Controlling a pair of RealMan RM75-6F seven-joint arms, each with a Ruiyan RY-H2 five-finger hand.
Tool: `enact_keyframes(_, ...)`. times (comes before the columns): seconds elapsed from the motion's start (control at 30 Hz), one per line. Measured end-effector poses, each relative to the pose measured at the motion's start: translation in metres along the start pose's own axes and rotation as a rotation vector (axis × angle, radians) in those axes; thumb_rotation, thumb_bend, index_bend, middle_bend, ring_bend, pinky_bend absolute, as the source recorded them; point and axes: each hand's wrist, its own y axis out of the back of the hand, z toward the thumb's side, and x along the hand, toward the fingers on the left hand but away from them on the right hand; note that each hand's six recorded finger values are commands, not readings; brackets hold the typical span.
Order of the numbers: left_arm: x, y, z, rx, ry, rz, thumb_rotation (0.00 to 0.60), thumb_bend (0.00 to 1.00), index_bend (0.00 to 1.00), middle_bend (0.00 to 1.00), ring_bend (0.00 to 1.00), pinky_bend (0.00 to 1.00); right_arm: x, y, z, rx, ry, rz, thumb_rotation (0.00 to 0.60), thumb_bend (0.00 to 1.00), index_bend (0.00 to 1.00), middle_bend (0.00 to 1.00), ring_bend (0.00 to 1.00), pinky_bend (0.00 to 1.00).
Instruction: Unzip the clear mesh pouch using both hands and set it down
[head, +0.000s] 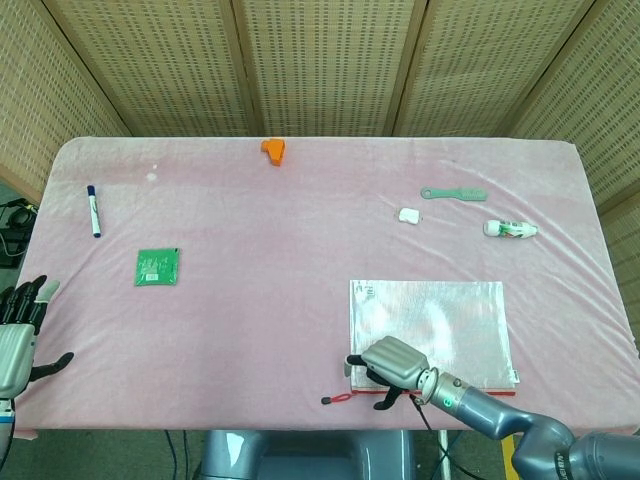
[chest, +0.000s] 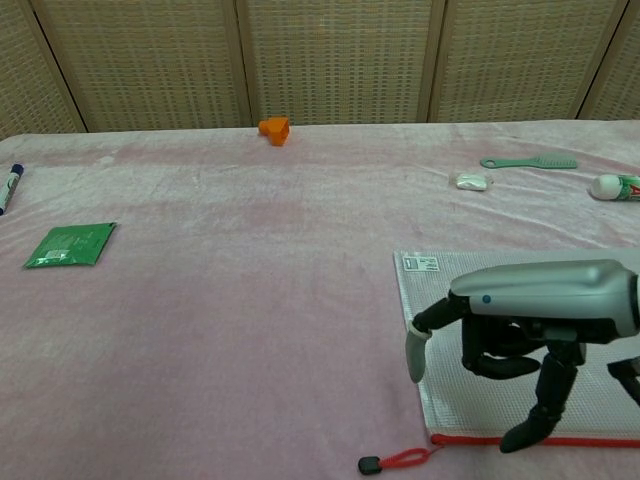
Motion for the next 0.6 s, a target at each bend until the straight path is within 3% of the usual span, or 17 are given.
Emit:
enact_keyframes(0.2, 0.0, 0.001, -0.001, -0.005, 0.003, 0.001, 0.6, 0.0, 0.0, 0.0, 0.0, 0.0, -0.022, -0.012, 0.008, 0.03, -0.004, 0.018, 0.6, 0.44, 0.44, 0.98, 0.98, 1.0)
enact_keyframes(0.6, 0.001, 0.0, -0.003, -0.007, 0.007, -0.006, 0.6, 0.0, 0.0, 0.0, 0.0, 0.0, -0.048, -0.033, 0.026, 0.08, 0.001, 0.05, 0.6, 0.45, 0.52, 0.98, 0.98, 1.0)
